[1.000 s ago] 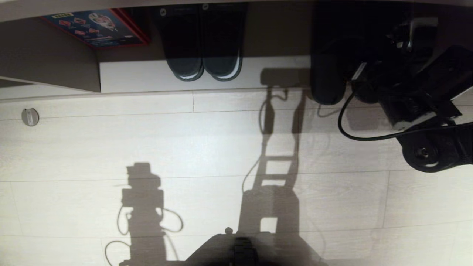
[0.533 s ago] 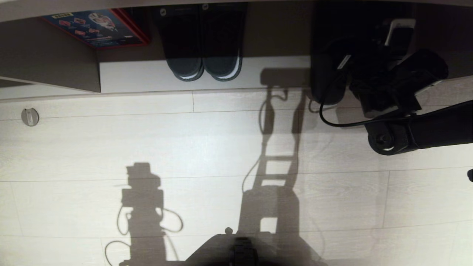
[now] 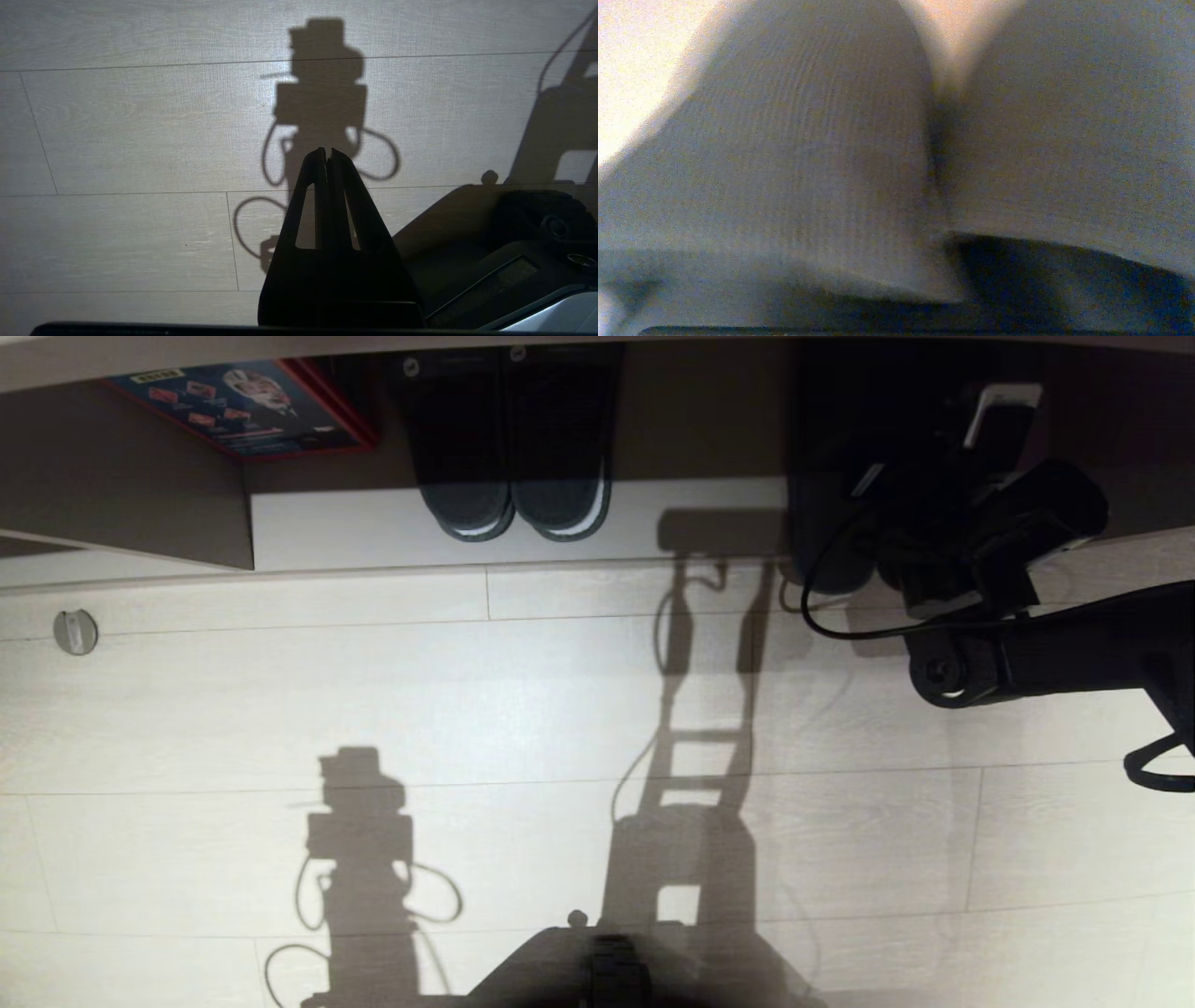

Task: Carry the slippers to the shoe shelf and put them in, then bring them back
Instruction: Pick up the slippers in the shoe cabinet

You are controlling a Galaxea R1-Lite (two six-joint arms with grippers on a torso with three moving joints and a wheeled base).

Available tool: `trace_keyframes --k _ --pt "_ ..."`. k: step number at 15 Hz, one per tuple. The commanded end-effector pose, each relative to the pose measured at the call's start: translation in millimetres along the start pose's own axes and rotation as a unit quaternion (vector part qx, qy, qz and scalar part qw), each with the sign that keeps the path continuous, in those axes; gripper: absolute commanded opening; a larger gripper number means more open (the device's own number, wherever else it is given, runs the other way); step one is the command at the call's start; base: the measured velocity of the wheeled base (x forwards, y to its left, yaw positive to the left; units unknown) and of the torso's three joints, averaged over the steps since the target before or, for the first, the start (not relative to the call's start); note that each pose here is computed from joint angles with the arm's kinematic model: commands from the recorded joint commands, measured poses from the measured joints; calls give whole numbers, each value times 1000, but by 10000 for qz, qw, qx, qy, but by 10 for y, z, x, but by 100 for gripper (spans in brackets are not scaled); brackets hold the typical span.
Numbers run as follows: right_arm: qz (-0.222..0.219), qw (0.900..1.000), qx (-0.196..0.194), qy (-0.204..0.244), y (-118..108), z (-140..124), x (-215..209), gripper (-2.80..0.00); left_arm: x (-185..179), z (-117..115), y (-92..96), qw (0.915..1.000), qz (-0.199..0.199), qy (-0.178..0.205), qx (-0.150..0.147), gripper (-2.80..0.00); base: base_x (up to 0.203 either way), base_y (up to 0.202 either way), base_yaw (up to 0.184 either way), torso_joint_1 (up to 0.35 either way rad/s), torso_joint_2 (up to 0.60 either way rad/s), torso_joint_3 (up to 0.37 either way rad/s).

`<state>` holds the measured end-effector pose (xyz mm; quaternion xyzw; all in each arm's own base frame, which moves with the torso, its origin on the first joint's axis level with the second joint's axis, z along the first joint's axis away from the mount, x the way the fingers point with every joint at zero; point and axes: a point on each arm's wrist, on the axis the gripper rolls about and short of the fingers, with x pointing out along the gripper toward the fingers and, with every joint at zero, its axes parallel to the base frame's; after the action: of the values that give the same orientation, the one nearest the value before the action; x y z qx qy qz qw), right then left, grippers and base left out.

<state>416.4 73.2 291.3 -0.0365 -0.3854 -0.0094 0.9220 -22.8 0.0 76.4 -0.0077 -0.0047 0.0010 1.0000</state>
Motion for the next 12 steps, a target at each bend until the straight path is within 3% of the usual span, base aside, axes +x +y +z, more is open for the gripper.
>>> trace_keyframes --k 1,5,8,12 --pt "87 10000 6 -13 -29 180 -39 -280 0 0 0 10000 5 1 0 -280 0 0 0 0 0 0" --pt "342 9985 197 385 -85 689 -363 -280 0 0 0 10000 -3 1 0 -280 0 0 0 0 0 0" --pt "573 9917 416 1076 -136 951 -887 -280 0 0 0 10000 5 1 0 -280 0 0 0 0 0 0" --pt "768 9824 515 1626 -297 1407 -1563 -280 0 0 0 10000 5 1 0 -280 0 0 0 0 0 0"
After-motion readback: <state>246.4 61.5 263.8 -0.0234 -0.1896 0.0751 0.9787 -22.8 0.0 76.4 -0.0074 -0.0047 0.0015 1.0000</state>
